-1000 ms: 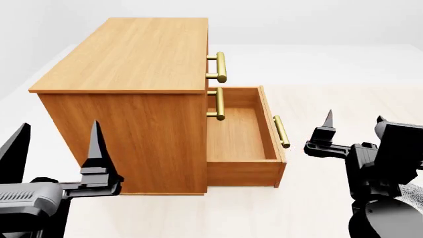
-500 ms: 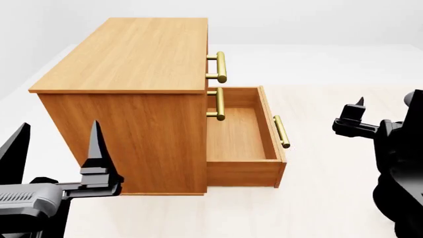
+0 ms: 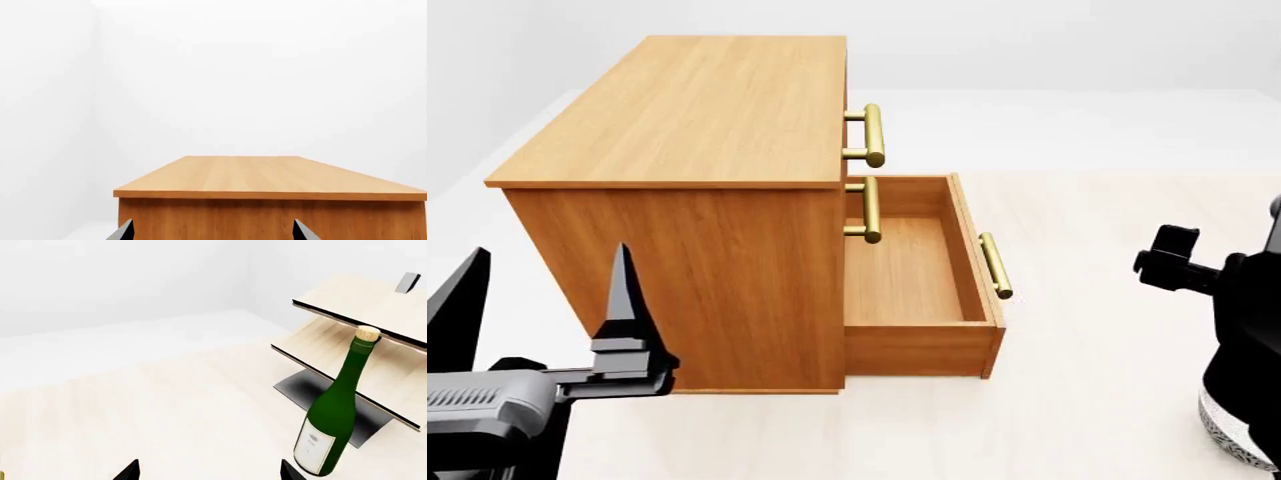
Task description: Put the bowl on top of the cabinet.
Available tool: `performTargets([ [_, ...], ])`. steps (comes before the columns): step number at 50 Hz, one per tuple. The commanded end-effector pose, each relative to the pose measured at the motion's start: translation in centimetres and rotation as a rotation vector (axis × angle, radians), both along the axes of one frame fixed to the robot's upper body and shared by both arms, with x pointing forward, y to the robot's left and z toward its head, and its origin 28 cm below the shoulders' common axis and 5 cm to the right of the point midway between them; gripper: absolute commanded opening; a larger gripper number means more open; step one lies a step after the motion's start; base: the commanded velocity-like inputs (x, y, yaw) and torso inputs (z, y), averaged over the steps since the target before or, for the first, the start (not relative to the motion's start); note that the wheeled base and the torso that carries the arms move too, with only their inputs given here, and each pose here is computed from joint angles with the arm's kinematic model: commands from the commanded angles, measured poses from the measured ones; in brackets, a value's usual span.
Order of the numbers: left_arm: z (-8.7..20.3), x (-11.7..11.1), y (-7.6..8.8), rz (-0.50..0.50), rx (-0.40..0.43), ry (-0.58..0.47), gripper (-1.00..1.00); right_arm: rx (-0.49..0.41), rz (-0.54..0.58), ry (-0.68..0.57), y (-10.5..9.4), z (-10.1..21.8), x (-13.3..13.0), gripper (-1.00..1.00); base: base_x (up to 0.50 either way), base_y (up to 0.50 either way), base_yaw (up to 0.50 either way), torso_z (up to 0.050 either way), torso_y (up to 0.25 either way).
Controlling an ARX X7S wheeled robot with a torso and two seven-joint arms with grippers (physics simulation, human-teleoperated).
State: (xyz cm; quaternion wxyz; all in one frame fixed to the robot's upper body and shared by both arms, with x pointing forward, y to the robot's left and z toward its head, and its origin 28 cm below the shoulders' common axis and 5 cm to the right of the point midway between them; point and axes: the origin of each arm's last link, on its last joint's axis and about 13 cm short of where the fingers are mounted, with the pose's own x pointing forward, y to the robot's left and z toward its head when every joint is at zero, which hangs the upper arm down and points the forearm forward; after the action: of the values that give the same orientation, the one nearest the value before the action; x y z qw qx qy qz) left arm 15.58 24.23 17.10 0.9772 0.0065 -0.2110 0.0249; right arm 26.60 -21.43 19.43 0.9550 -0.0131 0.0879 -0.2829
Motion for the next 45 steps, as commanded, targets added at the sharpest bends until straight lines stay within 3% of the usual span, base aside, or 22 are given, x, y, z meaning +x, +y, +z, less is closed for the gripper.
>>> performTargets([
  [1, -0.1, 0.0, 0.0, -0.001, 0.001, 0.000, 1.00, 0.031, -0.057, 0.081, -0.7, -0.7, 0.2, 1.00, 0.00, 0.00, 0.00, 0.000, 0.000],
  [22, 0.0, -0.1, -0.1, -0.005, 0.001, 0.000, 1.00, 0.051, -0.066, 0.164, -0.4, -1.1, 0.4, 1.00, 0.00, 0.00, 0.00, 0.000, 0.000],
  [45, 0.1, 0.0, -0.1, -0.004, 0.000, -0.002, 1.00, 0.156, -0.056, 0.269, 0.3, -1.7, 1.1, 1.00, 0.00, 0.00, 0.00, 0.000, 0.000],
])
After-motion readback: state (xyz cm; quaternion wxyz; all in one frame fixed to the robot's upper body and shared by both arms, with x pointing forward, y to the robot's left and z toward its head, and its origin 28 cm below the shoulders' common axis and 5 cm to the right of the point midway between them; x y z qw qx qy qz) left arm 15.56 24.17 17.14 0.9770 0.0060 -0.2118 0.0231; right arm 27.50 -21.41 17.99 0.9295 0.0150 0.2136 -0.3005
